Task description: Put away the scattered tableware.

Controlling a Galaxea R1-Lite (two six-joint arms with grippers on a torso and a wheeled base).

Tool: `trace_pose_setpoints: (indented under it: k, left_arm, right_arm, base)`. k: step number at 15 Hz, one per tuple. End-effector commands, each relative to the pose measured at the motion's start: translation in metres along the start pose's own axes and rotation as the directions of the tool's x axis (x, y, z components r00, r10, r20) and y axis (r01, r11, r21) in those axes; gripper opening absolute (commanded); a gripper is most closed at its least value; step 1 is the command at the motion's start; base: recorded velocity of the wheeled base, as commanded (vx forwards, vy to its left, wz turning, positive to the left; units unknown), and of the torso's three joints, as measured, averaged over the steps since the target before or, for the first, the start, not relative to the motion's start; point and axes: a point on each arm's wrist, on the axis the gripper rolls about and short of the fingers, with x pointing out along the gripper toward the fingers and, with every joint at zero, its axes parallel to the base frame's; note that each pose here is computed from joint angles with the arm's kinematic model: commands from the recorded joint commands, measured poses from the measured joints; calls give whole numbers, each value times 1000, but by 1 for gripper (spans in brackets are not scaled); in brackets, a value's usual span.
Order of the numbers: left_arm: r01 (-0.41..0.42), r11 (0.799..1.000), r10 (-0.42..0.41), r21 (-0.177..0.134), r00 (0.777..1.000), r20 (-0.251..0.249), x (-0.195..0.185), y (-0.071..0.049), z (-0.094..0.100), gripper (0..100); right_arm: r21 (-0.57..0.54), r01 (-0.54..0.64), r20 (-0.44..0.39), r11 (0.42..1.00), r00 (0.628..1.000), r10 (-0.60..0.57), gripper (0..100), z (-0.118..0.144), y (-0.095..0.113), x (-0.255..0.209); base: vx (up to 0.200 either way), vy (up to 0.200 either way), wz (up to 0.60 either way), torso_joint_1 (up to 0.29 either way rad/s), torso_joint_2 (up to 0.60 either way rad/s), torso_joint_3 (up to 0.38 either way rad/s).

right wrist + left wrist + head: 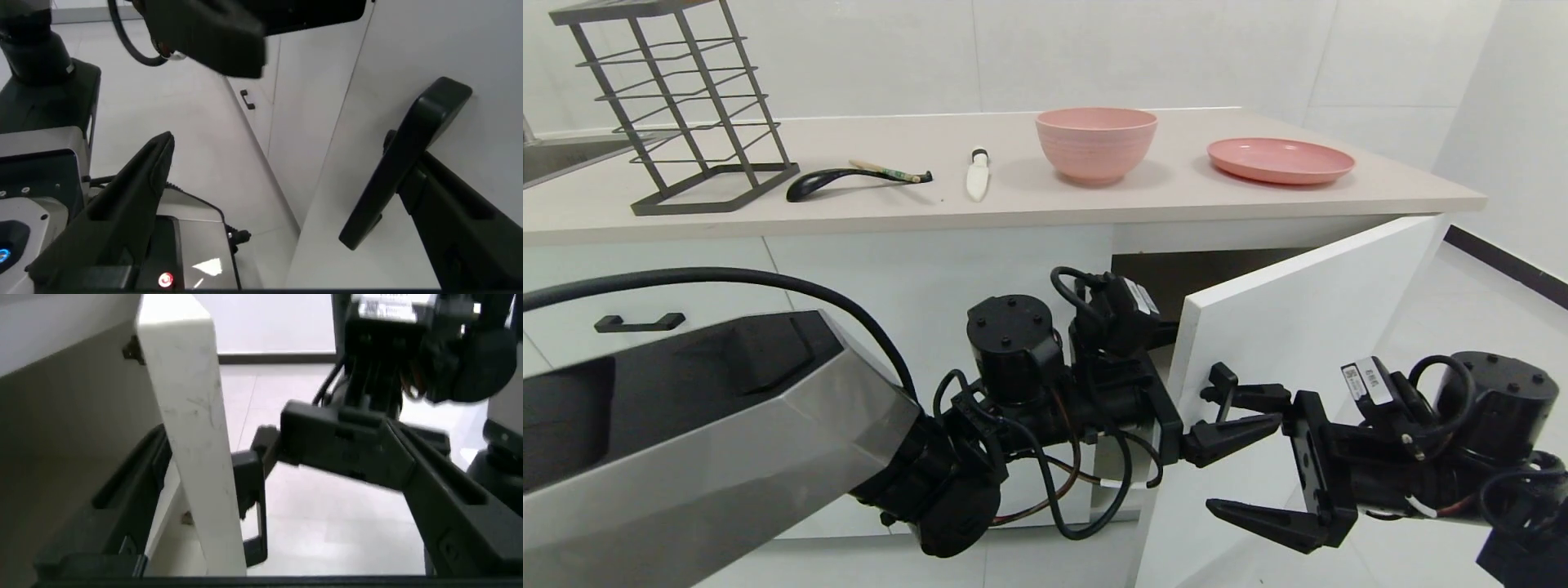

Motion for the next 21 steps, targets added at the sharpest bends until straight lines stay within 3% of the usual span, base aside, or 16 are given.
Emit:
trace_pose_setpoints:
  k: [1, 7, 10, 14, 17, 19, 21]
  left_arm:
    - [21, 1000, -21, 4, 1000, 13, 4, -6, 3, 100]
    - [33, 999, -33, 11, 999, 20, 7, -11, 5, 100]
    - [40, 999, -41, 11, 999, 27, 13, -20, 6, 100]
    - [16, 1000, -16, 6, 1000, 27, 14, -19, 5, 100]
    - [-33, 999, 33, 12, 999, 43, 18, -14, 6, 100]
    - [-36, 999, 36, 12, 998, 43, 19, -14, 5, 100]
    - [-78, 997, 77, 10, 996, 48, 21, -10, 3, 100]
  right_arm:
    - [54, 6, -33, 999, 999, -4, 100, -13, -4, 4]
    - [52, 93, -32, 994, 995, -92, 100, -20, -28, -7]
    - [58, 141, -35, 988, 990, -140, 100, -22, -35, -18]
    - [64, 195, -38, 979, 980, -193, 100, -23, -39, -33]
    - [37, 243, -26, 969, 970, -242, 100, -11, -28, -49]
    - [27, 388, -46, 921, 921, -387, 100, 0, -8, -71]
    - [-14, 435, -22, 901, 900, -435, 100, 14, 18, -86]
  base:
    - [0, 0, 0, 0, 0, 0]
    - [0, 0, 0, 0, 0, 0]
    - [0, 0, 0, 0, 0, 0]
    - [0, 0, 0, 0, 0, 0]
    - [0, 0, 0, 0, 0, 0]
    - [0, 0, 0, 0, 0, 0]
    - [0, 0, 0, 0, 0, 0]
